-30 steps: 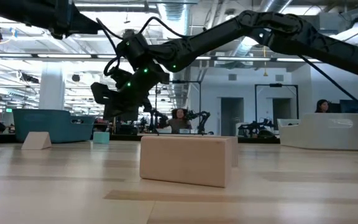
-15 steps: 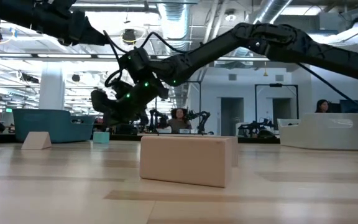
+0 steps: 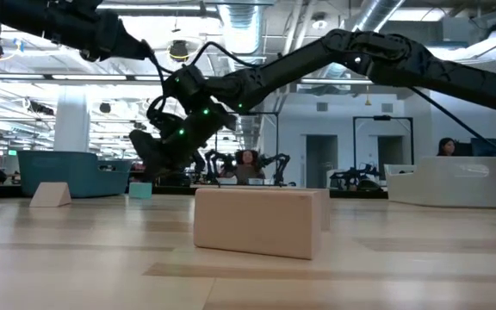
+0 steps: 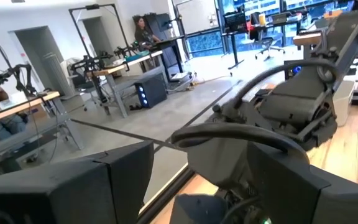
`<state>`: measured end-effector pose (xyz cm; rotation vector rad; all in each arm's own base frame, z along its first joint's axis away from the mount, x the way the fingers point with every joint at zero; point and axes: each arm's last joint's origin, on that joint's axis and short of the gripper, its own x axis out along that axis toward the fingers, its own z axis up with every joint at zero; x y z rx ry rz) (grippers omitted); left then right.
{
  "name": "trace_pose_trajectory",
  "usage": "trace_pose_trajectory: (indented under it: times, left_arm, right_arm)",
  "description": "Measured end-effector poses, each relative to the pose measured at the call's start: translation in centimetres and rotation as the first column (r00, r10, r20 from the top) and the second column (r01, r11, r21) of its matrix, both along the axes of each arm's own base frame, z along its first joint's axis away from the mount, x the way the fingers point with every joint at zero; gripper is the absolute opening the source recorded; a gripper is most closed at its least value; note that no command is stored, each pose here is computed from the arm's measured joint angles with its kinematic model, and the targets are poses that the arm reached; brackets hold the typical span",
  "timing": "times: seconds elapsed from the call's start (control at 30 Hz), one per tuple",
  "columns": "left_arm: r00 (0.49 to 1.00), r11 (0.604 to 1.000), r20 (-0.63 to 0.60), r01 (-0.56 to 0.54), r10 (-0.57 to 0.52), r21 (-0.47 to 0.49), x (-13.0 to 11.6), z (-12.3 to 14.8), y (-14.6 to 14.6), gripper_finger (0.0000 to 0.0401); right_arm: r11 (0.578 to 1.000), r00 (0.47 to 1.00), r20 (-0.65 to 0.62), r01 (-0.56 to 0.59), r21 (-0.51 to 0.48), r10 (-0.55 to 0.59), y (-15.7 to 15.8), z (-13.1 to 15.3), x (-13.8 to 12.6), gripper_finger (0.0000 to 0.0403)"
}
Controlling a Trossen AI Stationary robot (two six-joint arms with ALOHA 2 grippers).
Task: Sort & place blocks by color
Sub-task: Put the top light blue block into the transparent bin
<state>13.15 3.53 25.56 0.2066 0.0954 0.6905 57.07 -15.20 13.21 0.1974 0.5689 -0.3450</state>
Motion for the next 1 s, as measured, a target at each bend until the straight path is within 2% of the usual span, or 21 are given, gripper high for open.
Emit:
trace_pose_trajectory:
  times: [0.17, 0.33, 0.53, 0.63, 0.73, 0.87, 1.0]
  left_arm:
    - [1.000, 1.000, 0.014, 0.000, 0.000, 0.003, 0.0, 0.6, 0.0, 0.0249]
    - [1.000, 1.000, -0.005, 0.000, 0.000, 0.014, -0.1, 0.6, 0.0, 0.0249]
    - [0.999, 1.000, -0.034, -0.003, 0.003, 0.015, -0.1, 0.4, 0.0, 0.0249]
    - [0.999, 1.000, -0.052, 0.002, -0.002, 0.004, -0.1, 0.2, 0.0, 0.0249]
    - [0.997, 1.000, -0.071, 0.011, -0.013, -0.023, -0.3, -0.1, -0.1, 0.0249]
    - [0.994, 0.996, -0.079, 0.065, -0.069, -0.063, -0.5, -0.4, -0.5, 0.0249]
    - [0.983, 0.981, -0.064, 0.165, -0.172, -0.101, -0.6, -0.5, -1.2, 0.0249]
  right_arm:
    - [1.000, 0.999, -0.034, -0.022, 0.010, 0.023, 0.1, -0.2, -0.2, 0.0001]
    - [0.996, 0.988, -0.154, 0.003, 0.090, 0.011, 0.7, 0.6, -1.3, 0.0001]
    - [0.993, 0.942, -0.330, -0.018, 0.120, 0.057, 4.1, 2.3, -2.6, 0.0001]
    - [0.993, 0.880, -0.470, -0.016, 0.120, 0.071, 6.0, 3.3, -4.0, 0.0001]
    - [0.997, 0.787, -0.614, -0.014, 0.072, 0.055, 8.2, 3.7, -5.5, 0.0002]
    - [0.998, 0.672, -0.738, -0.051, 0.039, 0.063, 11.4, 3.7, -6.9, 0.0003]
    - [0.995, 0.642, -0.766, -0.089, -0.035, 0.031, 14.2, 4.0, -7.3, 0.0003]
